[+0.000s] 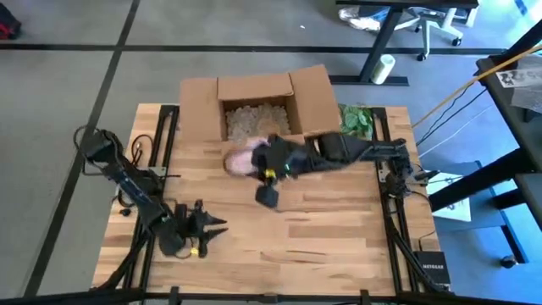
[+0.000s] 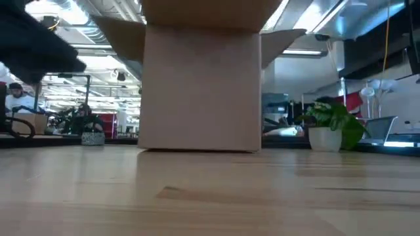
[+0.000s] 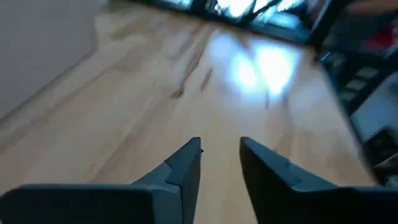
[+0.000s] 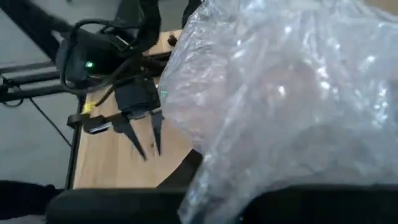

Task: Wrap mug
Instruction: Put the wrapped red mug into the cardboard box, then return to Home Position

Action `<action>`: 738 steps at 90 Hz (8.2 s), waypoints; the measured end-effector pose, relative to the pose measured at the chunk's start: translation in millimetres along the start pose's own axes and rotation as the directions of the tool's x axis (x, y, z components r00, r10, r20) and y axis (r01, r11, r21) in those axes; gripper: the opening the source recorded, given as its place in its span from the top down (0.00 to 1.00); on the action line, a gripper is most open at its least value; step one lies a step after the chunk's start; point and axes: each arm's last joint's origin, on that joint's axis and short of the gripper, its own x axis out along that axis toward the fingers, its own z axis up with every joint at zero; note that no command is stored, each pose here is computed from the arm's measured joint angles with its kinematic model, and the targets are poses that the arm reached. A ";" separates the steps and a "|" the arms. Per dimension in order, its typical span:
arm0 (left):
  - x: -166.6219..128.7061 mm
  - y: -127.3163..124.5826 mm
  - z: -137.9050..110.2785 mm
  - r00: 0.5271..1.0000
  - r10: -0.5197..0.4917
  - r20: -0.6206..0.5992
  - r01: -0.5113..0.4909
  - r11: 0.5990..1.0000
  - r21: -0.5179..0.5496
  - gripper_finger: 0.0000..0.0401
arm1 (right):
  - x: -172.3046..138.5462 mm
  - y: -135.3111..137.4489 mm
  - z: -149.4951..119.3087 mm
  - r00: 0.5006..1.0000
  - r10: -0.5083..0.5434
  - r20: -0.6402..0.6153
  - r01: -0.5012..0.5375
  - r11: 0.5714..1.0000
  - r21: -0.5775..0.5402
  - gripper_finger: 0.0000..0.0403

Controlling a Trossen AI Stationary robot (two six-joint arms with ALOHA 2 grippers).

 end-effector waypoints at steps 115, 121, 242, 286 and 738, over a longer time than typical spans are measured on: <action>19.4 116.1 35.0 0.944 -0.032 0.329 -0.006 0.993 0.114 0.82 | 45.8 -161.1 9.7 0.999 0.021 -0.033 -0.017 0.992 0.128 0.98; 17.8 118.3 36.8 0.947 -0.020 0.321 -0.020 0.992 0.121 0.82 | 45.8 -161.6 9.6 0.999 0.019 -0.034 -0.015 0.991 0.134 0.98; -32.8 173.1 46.8 0.931 0.262 0.255 -0.263 0.964 -0.033 0.82 | 99.2 -214.6 -39.9 0.920 -0.092 -0.381 0.207 0.940 0.272 0.99; -31.6 173.1 45.7 0.933 0.266 0.242 -0.254 0.964 -0.081 0.82 | 109.7 -242.5 -55.1 0.903 0.043 -0.427 0.182 0.862 0.473 0.99; -31.5 173.0 45.7 0.934 0.262 0.241 -0.230 0.961 -0.155 0.82 | -57.0 -180.2 -390.1 0.944 -0.181 0.277 -0.052 0.746 0.664 1.00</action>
